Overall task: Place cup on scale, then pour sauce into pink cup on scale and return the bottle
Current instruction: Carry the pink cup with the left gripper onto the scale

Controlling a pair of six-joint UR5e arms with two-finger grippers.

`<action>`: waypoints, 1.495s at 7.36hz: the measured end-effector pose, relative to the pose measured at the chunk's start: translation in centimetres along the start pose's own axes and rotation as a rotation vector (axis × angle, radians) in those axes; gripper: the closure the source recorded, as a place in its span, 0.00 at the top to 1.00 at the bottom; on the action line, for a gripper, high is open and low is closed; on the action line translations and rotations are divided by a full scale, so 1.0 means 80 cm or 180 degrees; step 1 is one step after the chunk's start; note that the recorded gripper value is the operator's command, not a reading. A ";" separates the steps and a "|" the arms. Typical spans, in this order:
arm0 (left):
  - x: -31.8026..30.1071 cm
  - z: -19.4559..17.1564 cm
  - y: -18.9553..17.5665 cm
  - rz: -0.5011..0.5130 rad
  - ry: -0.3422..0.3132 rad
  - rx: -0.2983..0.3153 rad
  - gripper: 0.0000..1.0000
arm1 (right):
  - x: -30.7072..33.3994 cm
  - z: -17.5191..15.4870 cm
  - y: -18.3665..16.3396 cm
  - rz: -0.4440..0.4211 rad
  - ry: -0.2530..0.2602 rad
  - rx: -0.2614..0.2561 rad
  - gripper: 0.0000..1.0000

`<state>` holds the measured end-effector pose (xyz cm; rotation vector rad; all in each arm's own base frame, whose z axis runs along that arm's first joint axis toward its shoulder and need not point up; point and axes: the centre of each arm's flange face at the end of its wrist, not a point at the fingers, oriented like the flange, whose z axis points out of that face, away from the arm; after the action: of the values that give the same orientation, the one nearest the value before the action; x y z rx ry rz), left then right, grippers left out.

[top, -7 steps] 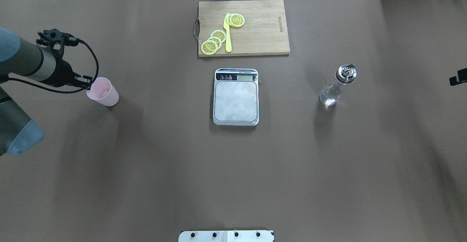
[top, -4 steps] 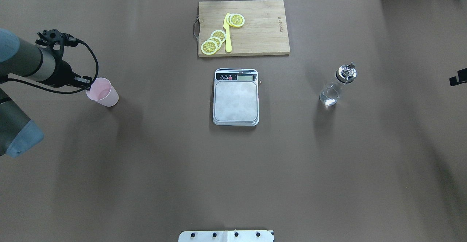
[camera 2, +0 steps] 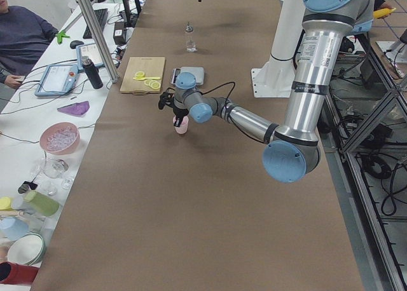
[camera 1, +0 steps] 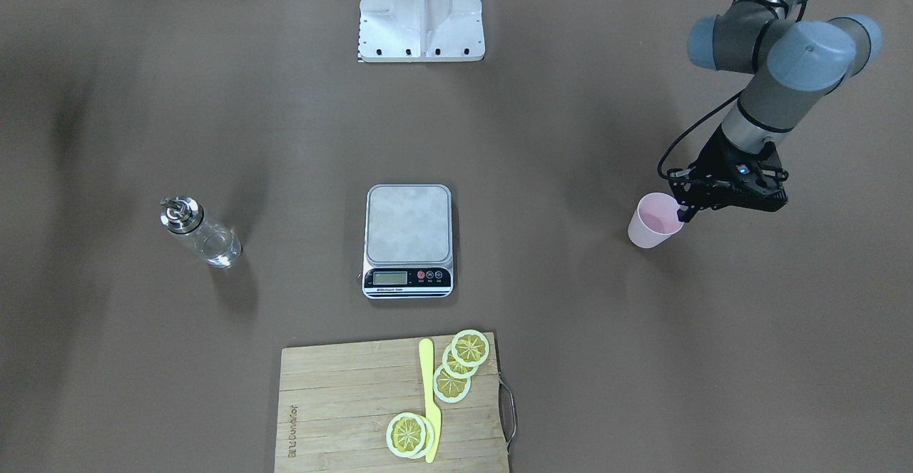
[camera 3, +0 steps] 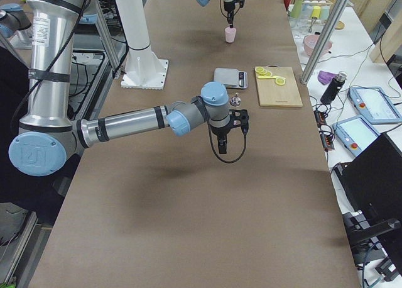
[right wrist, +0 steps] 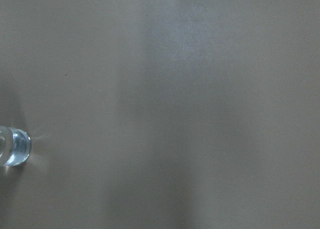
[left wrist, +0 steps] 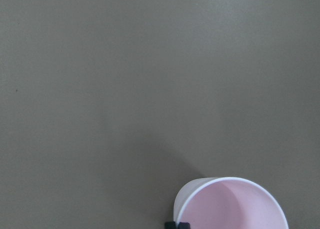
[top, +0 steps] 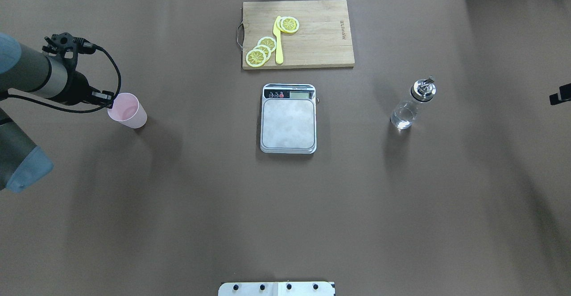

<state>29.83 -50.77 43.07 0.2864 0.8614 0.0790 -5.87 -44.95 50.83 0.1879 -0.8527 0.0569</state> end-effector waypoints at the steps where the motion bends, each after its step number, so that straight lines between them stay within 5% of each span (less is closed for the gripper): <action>1: 0.009 -0.006 -0.004 -0.0054 0.0033 0.0025 0.00 | 0.000 0.000 0.000 0.0001 0.0001 -0.0001 1.00; 6: 0.183 -0.045 -0.073 -0.0508 0.0208 -0.0017 0.00 | 0.000 0.000 0.000 0.0000 0.0005 0.0002 1.00; 11: 0.399 -0.061 -0.081 -0.0884 0.0135 -0.0156 0.00 | 0.000 0.000 0.000 0.0000 0.0003 0.0004 1.00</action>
<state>46.59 -50.07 14.74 0.1174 0.9328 -0.1526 -5.85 -44.95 50.81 0.1891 -0.8516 0.0575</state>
